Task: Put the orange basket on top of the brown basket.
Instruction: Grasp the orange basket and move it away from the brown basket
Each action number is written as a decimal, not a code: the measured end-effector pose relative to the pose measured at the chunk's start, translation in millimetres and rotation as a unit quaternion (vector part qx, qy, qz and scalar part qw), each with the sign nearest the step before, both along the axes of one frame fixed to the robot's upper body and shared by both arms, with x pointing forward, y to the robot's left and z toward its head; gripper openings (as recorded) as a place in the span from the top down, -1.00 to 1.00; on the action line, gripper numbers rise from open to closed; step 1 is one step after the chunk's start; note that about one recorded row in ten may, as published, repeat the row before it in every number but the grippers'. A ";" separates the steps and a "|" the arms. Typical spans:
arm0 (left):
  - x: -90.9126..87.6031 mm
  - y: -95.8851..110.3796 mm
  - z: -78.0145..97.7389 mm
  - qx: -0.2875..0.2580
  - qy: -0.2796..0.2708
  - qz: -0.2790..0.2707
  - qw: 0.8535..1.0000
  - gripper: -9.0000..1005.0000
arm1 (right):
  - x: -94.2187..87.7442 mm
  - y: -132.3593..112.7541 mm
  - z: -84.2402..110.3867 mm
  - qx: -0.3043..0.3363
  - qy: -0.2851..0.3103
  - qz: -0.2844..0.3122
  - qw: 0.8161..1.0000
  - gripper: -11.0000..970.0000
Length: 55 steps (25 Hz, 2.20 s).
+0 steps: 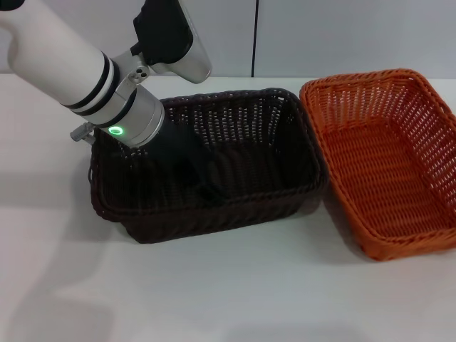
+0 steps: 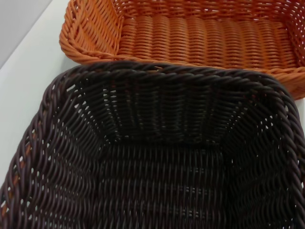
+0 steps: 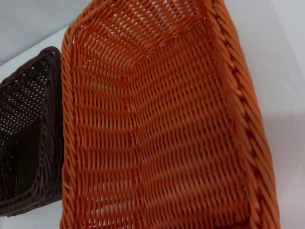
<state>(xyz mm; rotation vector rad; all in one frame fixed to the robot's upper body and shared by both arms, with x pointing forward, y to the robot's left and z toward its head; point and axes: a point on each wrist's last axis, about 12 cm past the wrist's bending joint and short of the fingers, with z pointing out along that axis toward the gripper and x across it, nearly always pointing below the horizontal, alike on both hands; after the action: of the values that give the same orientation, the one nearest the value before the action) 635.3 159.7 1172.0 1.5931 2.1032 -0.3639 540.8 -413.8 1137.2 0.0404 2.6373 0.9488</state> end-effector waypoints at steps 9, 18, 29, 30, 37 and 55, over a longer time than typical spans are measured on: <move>0.7 -0.1 -0.9 0.002 -0.002 0.001 1.000 -0.72 | 1.4 5.7 -10.5 -0.005 -0.014 -0.007 1.000 -0.49; 4.0 -2.3 -1.8 0.002 -0.015 0.006 1.000 -0.72 | -4.2 -4.1 -21.0 -0.025 -0.026 -0.032 0.999 -0.46; 11.7 -2.0 1.5 -0.008 -0.047 0.024 0.999 -0.72 | -7.2 -3.7 -23.0 -0.014 -0.039 -0.035 0.999 -0.16; 11.9 -2.0 1.6 -0.009 -0.048 0.024 0.999 -0.72 | -7.5 -4.0 -23.0 -0.014 -0.040 -0.035 0.998 -0.14; 17.1 -2.1 4.4 -0.016 -0.068 0.038 0.997 -0.72 | -10.8 -10.1 -19.5 0.001 -0.061 -0.052 0.997 0.45; 27.4 11.5 28.5 -0.134 -0.174 0.125 0.968 -0.72 | -11.8 -30.5 8.2 0.011 -0.209 -0.076 0.975 0.47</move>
<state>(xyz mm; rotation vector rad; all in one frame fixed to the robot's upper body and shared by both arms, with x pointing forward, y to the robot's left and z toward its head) 662.7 171.2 1200.6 1.1281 1.8640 -0.2479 528.9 -444.3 1145.3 0.0431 2.2039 0.8291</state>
